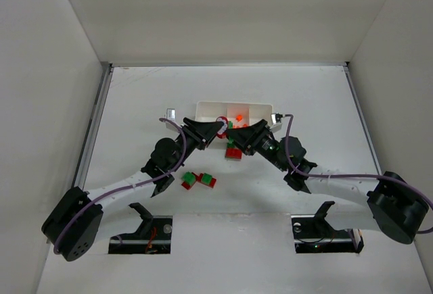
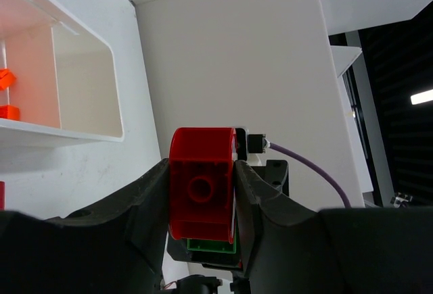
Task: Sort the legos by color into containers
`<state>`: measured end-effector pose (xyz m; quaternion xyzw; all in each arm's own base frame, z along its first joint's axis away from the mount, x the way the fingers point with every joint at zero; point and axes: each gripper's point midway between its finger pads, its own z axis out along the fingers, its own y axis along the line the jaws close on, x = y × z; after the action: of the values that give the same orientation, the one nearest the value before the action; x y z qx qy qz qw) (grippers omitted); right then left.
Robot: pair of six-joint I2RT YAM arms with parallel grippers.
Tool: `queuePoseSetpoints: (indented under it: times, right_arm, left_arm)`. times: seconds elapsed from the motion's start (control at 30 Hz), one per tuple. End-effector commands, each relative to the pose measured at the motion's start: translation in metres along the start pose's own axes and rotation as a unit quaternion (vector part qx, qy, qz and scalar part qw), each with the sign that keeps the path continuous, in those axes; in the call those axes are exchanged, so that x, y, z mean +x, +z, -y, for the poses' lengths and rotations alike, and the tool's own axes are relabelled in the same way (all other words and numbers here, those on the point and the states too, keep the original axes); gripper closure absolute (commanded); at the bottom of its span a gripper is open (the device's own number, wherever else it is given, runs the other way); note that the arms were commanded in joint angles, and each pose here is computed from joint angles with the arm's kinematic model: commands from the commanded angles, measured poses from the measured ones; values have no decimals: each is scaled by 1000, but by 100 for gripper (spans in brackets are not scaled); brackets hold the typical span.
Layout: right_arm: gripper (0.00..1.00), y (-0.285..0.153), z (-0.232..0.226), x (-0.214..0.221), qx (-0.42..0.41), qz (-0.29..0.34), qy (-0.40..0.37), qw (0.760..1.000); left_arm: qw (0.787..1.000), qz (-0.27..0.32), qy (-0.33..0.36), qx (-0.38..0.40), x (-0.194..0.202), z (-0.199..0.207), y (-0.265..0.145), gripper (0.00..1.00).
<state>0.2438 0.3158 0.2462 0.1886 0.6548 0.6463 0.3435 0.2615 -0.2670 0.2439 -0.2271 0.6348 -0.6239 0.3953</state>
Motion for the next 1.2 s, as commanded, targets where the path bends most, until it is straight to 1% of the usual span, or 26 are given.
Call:
queuePoseSetpoints:
  times: [0.0, 0.17, 0.27, 0.37, 0.43, 0.53, 0.6, 0.73, 0.83, 0.9, 1.0, 1.1, 1.17]
  right_arm:
    - [40, -2, -16, 0, -33, -1, -9, 999]
    - [42, -4, -17, -1, -36, 1, -14, 999]
    - [46, -7, -17, 0, -41, 1, -15, 999]
    - [53, -8, -19, 0, -47, 0, -15, 999]
    - [54, -8, -18, 2, -47, -4, -15, 999]
    - [58, -7, -19, 3, -48, -7, -15, 999]
    - [57, -5, -19, 5, -47, -13, -15, 999]
    - [50, 1, -21, 12, -54, -32, -16, 998]
    - [51, 4, -21, 14, -60, -37, -11, 997]
    - [57, 5, -22, 16, -66, -43, -7, 997]
    - [65, 5, -22, 16, -66, -41, -5, 997]
    - [71, 4, -24, 15, -69, -40, -6, 997]
    - [73, 0, -27, 13, -73, -37, -7, 997]
  left_arm:
    - [999, 16, 1, 36, -9, 17, -3, 78]
    - [999, 14, -7, 36, -11, 18, -4, 79]
    - [999, 13, -21, 33, -15, 15, -6, 80]
    - [999, 9, -29, 30, -15, 11, -6, 80]
    - [999, 9, -30, 25, -15, 7, -7, 81]
    - [999, 14, -30, 24, -18, 6, -7, 81]
    - [999, 12, -27, 27, -17, 8, -7, 81]
    - [999, 11, -28, 28, -16, 9, -7, 81]
    - [999, 11, -30, 27, -16, 8, -5, 81]
    - [999, 10, -30, 27, -15, 8, -5, 81]
    - [999, 13, -29, 26, -18, 7, -6, 81]
    - [999, 13, -26, 24, -18, 5, -7, 82]
    - [999, 11, -21, 21, -18, 2, -9, 83]
